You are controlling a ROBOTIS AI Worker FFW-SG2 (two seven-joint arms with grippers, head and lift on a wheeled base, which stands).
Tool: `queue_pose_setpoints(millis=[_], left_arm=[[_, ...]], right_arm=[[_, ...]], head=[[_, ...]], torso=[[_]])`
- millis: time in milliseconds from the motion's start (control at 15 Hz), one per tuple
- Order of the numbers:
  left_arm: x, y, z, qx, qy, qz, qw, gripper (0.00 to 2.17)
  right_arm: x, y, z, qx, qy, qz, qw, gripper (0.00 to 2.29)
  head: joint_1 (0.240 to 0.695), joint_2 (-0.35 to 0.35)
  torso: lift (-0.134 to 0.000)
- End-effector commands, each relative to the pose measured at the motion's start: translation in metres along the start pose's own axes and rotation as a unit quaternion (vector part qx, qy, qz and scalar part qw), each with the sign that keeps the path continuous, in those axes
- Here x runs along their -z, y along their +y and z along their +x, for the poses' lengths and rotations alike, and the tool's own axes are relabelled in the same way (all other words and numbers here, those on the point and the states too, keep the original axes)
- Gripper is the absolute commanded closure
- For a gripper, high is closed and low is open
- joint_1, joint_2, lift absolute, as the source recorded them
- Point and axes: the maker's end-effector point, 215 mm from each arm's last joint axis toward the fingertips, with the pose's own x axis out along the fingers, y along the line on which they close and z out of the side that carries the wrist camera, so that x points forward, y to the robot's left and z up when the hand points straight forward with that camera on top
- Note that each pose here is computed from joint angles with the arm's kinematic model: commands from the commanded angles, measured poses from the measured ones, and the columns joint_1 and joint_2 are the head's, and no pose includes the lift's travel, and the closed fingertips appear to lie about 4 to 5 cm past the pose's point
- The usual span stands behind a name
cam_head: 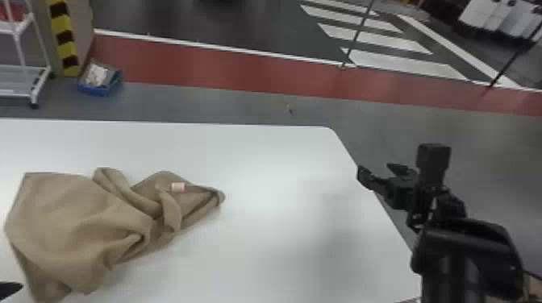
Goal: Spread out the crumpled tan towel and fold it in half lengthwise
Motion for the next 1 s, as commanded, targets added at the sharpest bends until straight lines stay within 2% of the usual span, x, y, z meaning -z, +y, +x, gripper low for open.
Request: queue_pose_setpoints(millis=[0,133,267,333,933], left_arm=[[0.002,-0.002,0.004,0.005,-0.002,-0.005,1.0000,0.36],[0.007,-0.004,0.010,0.010,0.000,-0.011,0.9999,0.36],[0.010,-0.007,0.016,0.016,0.001,-0.015,0.9997,0.38],[0.011,-0.008,0.020,0.020,0.001,-0.016,0.9997,0.52],[0.022,0.000,0.033,0.017,0.012,-0.021,0.9996,0.52]], right_arm=[[-0.006,0.016,0.007,-0.021,-0.051,-0.017,0.9983,0.30],[-0.021,0.028,0.004,-0.030,-0.100,-0.046,0.9935,0.30],[-0.017,0.033,0.007,-0.031,-0.097,-0.048,0.9937,0.30],[-0.017,0.036,0.008,-0.033,-0.097,-0.049,0.9936,0.30],[-0.018,0.030,0.010,-0.028,-0.098,-0.038,0.9941,0.30]], head=[[0.695,-0.350],[0.695,-0.346],[0.695,-0.332],[0.695,-0.327],[0.695,-0.316]], torso=[[-0.124],[-0.124],[-0.124],[-0.124],[-0.124]])
